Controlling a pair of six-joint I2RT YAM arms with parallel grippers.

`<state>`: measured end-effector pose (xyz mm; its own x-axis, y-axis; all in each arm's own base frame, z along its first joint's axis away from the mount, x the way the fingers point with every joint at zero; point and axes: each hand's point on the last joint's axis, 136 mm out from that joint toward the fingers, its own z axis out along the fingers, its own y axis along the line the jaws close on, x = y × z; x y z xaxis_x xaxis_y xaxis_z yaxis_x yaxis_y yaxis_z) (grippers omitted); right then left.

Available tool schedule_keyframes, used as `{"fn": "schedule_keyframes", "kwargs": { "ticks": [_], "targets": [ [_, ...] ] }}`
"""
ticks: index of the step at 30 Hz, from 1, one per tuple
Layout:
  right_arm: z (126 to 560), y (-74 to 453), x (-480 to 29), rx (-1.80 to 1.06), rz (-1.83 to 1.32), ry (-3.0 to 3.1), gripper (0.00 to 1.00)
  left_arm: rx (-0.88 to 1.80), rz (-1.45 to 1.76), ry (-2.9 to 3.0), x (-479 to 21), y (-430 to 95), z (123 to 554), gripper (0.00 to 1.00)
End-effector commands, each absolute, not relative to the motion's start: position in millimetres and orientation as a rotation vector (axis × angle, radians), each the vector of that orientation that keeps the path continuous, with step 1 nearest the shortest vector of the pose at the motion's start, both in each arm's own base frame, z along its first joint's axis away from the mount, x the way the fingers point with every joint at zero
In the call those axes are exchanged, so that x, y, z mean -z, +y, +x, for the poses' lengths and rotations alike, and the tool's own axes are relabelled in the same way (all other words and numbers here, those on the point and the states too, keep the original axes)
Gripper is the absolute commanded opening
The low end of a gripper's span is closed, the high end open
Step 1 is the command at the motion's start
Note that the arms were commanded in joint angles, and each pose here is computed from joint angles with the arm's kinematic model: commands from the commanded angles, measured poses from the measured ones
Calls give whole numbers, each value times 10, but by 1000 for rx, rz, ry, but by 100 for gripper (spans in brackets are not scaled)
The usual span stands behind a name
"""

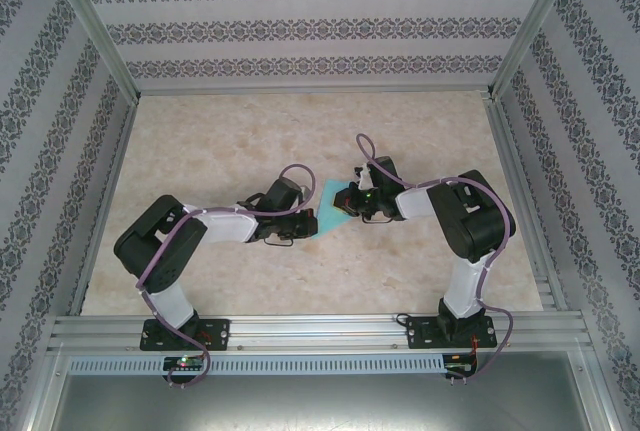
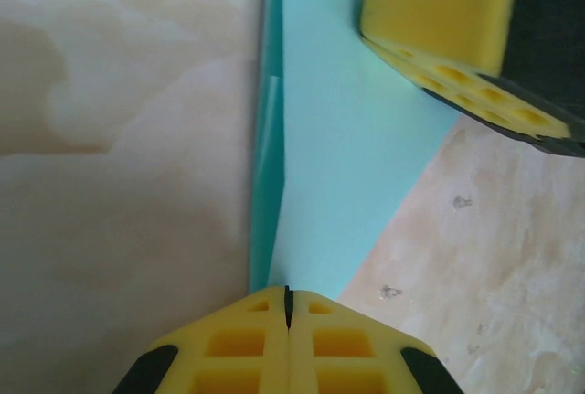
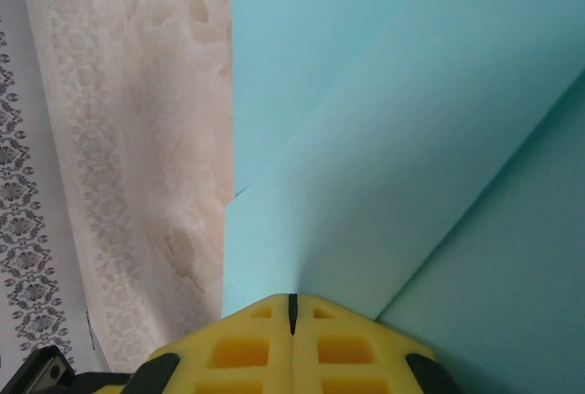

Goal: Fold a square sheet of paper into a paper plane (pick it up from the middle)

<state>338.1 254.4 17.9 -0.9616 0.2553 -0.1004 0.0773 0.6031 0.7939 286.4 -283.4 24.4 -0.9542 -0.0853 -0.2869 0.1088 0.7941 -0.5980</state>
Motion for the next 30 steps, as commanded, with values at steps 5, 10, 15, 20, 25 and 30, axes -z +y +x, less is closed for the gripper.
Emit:
{"fn": "schedule_keyframes", "kwargs": {
  "ticks": [5,10,15,20,25,30],
  "targets": [
    [3235,2478,-53,-1211,279,2713,1,941,-3,2759,-15,-2791,2777,0],
    [3297,2534,-389,-1226,146,2627,2,838,8,2827,83,-2654,2685,0],
    [3157,2615,-533,-1243,27,2585,2,842,23,2842,106,-2669,2672,0],
    [3017,2751,-404,-1263,0,2641,3,852,34,2845,101,-2688,2671,0],
    [2934,2837,-204,-1271,2,2696,2,860,34,2845,96,-2697,2668,0],
    [2886,2789,-8,-1225,32,2753,2,898,45,2820,26,-2748,2697,0]
  ]
}}
